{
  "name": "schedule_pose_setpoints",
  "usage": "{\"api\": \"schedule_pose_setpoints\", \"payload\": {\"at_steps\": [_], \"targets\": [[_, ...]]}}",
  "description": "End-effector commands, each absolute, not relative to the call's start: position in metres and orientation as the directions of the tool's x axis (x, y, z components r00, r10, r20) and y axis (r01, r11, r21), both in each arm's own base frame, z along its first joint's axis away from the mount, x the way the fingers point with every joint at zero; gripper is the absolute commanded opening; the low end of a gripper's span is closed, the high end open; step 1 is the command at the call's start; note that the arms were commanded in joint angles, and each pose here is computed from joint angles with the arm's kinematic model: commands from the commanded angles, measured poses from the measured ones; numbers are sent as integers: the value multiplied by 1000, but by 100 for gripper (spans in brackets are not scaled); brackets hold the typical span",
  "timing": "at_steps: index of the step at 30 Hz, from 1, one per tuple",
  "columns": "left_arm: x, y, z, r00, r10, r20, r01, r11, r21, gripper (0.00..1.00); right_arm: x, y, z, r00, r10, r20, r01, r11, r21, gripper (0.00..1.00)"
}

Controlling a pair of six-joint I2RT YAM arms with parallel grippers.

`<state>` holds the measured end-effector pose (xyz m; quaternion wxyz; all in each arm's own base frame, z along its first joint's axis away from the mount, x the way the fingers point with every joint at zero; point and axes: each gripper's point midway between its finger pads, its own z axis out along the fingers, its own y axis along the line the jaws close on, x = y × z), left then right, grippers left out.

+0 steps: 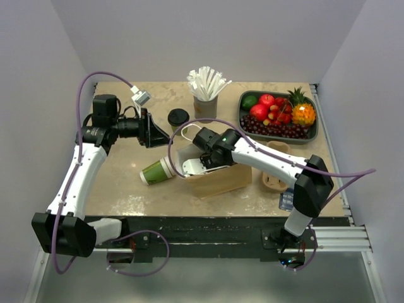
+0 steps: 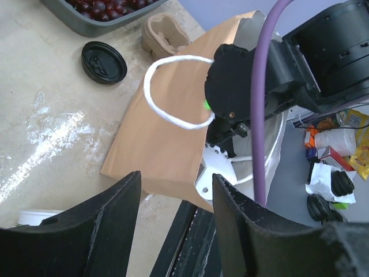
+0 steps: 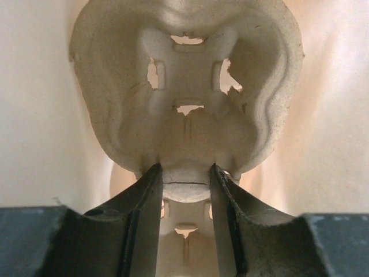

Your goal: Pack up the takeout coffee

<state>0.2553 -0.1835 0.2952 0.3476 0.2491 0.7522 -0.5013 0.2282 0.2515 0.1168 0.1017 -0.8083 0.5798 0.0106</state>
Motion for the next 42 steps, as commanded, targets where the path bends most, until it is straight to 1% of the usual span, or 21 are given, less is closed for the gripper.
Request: {"api": "schedule_pose_setpoints", "payload": {"at_steps": [1,3,5,6,8,9,10,11,12,13,14,17,20,21,22,25,28,35,37,39,42], "targets": [[253,-186,297,-602,46,-797,758,345,-553,57,222,257,144,316,-916,-245,-942,-274,-192,42],[253,-185,290,-615,57,-787,748,358,-559,57,220,262,152,309,-909,-281,-945,-259,-200,50],[257,-181,285,-575,97,-813,777,376,-505,57,215,264,158,299,-901,-315,-950,-249,-191,64],[256,-177,273,-594,129,-794,761,410,-503,57,214,265,161,297,-898,-324,-950,-245,-193,65],[260,-168,261,-499,229,-836,824,424,-375,60,212,265,166,294,-893,-341,-951,-237,-198,68],[255,-159,244,-528,290,-798,809,457,-369,61,211,264,168,292,-893,-344,-951,-234,-201,71],[256,-151,233,-442,378,-813,862,430,-269,63,210,264,169,293,-891,-347,-951,-233,-203,73],[254,-146,225,-424,424,-800,874,424,-238,66,211,264,172,287,-889,-356,-951,-222,-213,85],[251,-136,211,-441,481,-758,869,440,-226,73,212,263,178,285,-887,-364,-950,-212,-229,86],[251,-131,206,-392,529,-752,893,415,-174,84,212,264,182,284,-883,-373,-949,-205,-239,97],[250,-127,199,-387,554,-737,897,412,-161,85,212,265,185,280,-881,-381,-949,-195,-247,99],[257,-119,189,-365,596,-715,902,418,-112,86,215,265,201,271,-875,-402,-945,-163,-283,99],[284,-120,194,-397,559,-728,866,491,-95,83,216,266,222,276,-858,-434,-938,-140,-318,99],[304,-117,187,-517,498,-696,778,613,-140,78,217,267,234,284,-845,-453,-931,-130,-341,99],[315,-116,195,-552,461,-694,739,656,-152,78,217,268,241,277,-840,-467,-930,-111,-352,99],[322,-121,185,-715,308,-628,584,757,-294,78,221,270,264,273,-817,-508,-916,-60,-396,99],[326,-132,177,-774,201,-600,474,813,-339,81,226,273,271,255,-800,-543,-906,-2,-422,99],[339,-167,136,-818,265,-510,445,854,-269,84,235,271,270,224,-814,-536,-896,45,-442,99],[344,-157,125,-828,299,-475,421,890,-174,86,238,272,273,221,-809,-545,-890,61,-452,99],[342,-142,104,-854,334,-400,405,908,-106,86,238,274,274,218,-805,-552,-890,68,-451,99],[334,-132,86,-866,372,-335,418,906,-73,86,238,277,277,218,-793,-569,-889,79,-451,99]]}}
